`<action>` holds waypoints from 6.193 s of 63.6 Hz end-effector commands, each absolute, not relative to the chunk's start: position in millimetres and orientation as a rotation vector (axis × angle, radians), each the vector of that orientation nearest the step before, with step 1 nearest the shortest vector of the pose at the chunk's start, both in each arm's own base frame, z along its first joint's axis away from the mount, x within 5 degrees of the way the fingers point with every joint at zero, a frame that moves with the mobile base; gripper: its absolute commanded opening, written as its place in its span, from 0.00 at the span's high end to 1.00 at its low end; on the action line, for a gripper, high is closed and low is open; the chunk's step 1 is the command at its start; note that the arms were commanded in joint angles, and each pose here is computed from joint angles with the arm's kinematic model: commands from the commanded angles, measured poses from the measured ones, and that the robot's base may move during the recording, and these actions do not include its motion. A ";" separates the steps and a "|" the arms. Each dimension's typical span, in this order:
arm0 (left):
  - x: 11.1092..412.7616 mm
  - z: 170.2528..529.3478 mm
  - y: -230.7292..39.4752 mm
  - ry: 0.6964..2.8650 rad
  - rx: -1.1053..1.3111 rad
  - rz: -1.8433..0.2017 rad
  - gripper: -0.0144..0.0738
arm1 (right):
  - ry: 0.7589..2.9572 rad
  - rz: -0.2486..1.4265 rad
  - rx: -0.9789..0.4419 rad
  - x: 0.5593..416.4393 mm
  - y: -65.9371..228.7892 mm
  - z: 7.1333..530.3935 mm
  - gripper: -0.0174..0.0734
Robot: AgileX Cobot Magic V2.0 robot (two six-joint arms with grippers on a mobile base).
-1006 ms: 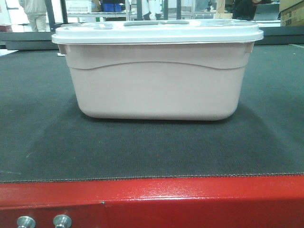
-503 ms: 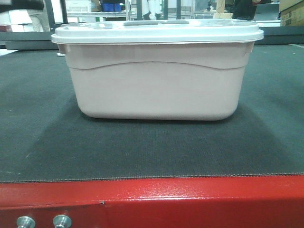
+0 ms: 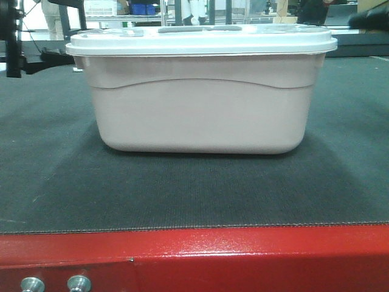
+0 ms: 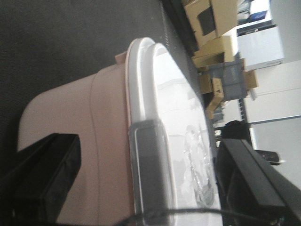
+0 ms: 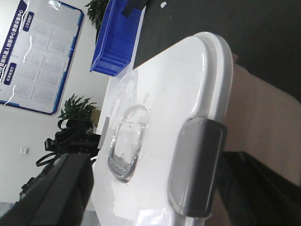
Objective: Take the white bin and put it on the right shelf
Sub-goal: 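Close both grippers on the white lid rim at the bin ends, then lift the pink bin off the bench with both grippers, then hold the bin raised with both grippers while the base turns away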
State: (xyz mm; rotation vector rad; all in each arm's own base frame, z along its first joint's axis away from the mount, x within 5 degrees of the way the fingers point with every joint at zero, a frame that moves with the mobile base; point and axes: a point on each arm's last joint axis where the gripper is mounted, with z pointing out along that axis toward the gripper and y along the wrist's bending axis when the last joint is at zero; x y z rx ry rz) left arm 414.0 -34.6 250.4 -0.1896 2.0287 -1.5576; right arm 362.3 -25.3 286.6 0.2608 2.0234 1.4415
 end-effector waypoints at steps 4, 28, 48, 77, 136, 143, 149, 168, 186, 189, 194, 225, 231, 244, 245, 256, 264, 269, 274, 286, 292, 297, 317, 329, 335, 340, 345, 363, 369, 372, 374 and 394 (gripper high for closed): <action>409.8 289.0 -42.4 1.849 -0.096 -1.660 0.29 | 1.922 1.548 0.138 364.2 -8.0 304.8 0.11; 410.5 285.3 -63.0 1.876 -0.073 -1.658 0.29 | 1.935 1.582 0.124 372.3 7.1 292.1 0.11; 409.7 284.4 -71.1 1.884 -0.060 -1.668 0.29 | 1.932 1.572 0.109 372.3 7.1 292.1 0.20; 409.4 284.8 -74.5 1.882 -0.058 -1.676 0.68 | 1.930 1.567 0.099 372.2 7.2 292.1 0.69; 356.4 403.6 -77.7 1.502 0.298 -1.748 0.98 | 1.626 1.688 -0.005 350.9 14.7 350.2 0.70; 338.1 437.3 -78.1 1.429 0.386 -1.704 0.98 | 1.598 1.667 -0.055 339.2 17.9 367.1 0.70; 322.6 461.3 -78.5 1.382 0.444 -1.679 0.98 | 1.565 1.651 -0.094 327.8 20.3 382.8 0.70; 282.0 505.9 -80.3 1.304 0.592 -1.564 0.98 | 1.455 1.616 -0.185 294.0 26.1 423.3 0.70; 277.0 509.9 -80.8 1.304 0.614 -1.543 0.98 | 1.419 1.590 -0.231 278.8 29.0 437.7 0.70; 277.0 509.9 -80.8 1.304 0.614 -1.543 0.98 | 1.420 1.590 -0.231 278.8 29.0 437.6 0.70; 277.0 509.9 -80.8 1.304 0.614 -1.543 0.98 | 1.421 1.585 -0.224 279.4 28.7 437.5 0.70; 277.0 509.9 -80.8 1.304 0.614 -1.543 0.98 | 1.435 1.532 -0.150 285.7 25.5 436.3 0.70; 277.0 509.9 -80.8 1.304 0.614 -1.543 0.98 | 1.437 1.524 -0.138 286.7 25.0 436.1 0.70; 277.0 509.9 -80.8 1.304 0.614 -1.543 0.98 | 1.438 1.519 -0.131 287.3 24.7 436.0 0.70; 277.0 509.9 -80.8 1.304 0.614 -1.543 0.98 | 1.438 1.518 -0.130 287.4 24.6 435.9 0.70; 277.0 509.9 -80.8 1.304 0.614 -1.543 0.98 | 1.438 1.517 -0.128 287.5 24.6 435.9 0.70; 277.0 509.9 -80.8 1.304 0.614 -1.543 0.98 | 1.439 1.516 -0.127 287.6 24.5 435.9 0.70; 277.0 509.9 -80.8 1.304 0.614 -1.543 0.98 | 1.439 1.516 -0.127 287.6 24.5 435.9 0.70; 277.0 509.9 -80.8 1.304 0.614 -1.543 0.98 | 1.439 1.515 -0.126 287.7 24.4 435.9 0.70; 277.0 509.9 -80.8 1.304 0.614 -1.543 0.98 | 1.439 1.514 -0.124 287.8 24.4 435.8 0.70; 277.0 509.9 -80.8 1.304 0.614 -1.543 0.98 | 1.439 1.514 -0.124 287.8 24.4 435.8 0.70; 277.0 509.9 -80.8 1.304 0.614 -1.543 0.98 | 1.439 1.514 -0.124 287.8 24.4 435.8 0.70; 277.0 509.9 -80.8 1.304 0.614 -1.543 0.98 | 1.442 1.503 -0.108 289.1 23.6 435.5 0.70; 277.0 509.9 -80.8 1.304 0.614 -1.543 0.98 | 1.447 1.474 -0.069 292.2 21.6 434.8 0.70; 277.0 509.9 -80.8 1.304 0.614 -1.543 0.98 | 1.450 1.459 -0.050 293.8 20.5 434.4 0.70; 277.0 509.9 -80.8 1.304 0.614 -1.543 0.98 | 1.452 1.449 -0.036 294.9 19.8 434.1 0.70; 277.0 509.9 -80.8 1.304 0.614 -1.543 0.98 | 1.453 1.443 -0.028 295.5 19.3 433.9 0.70; 277.0 509.9 -80.8 1.304 0.614 -1.543 0.98 | 1.456 1.423 -0.001 297.6 17.8 433.4 0.70; 277.0 509.9 -80.8 1.304 0.614 -1.543 0.98 | 1.456 1.423 -0.001 297.6 17.8 433.4 0.70; 277.0 509.9 -80.8 1.304 0.614 -1.543 0.98 | 1.457 1.422 0.000 297.6 17.7 433.3 0.70; 277.0 509.9 -80.8 1.304 0.614 -1.543 0.98 | 1.457 1.421 0.001 297.7 17.7 433.3 0.70; 277.0 509.9 -80.8 1.304 0.614 -1.543 0.98 | 1.457 1.421 0.001 297.7 17.7 433.3 0.71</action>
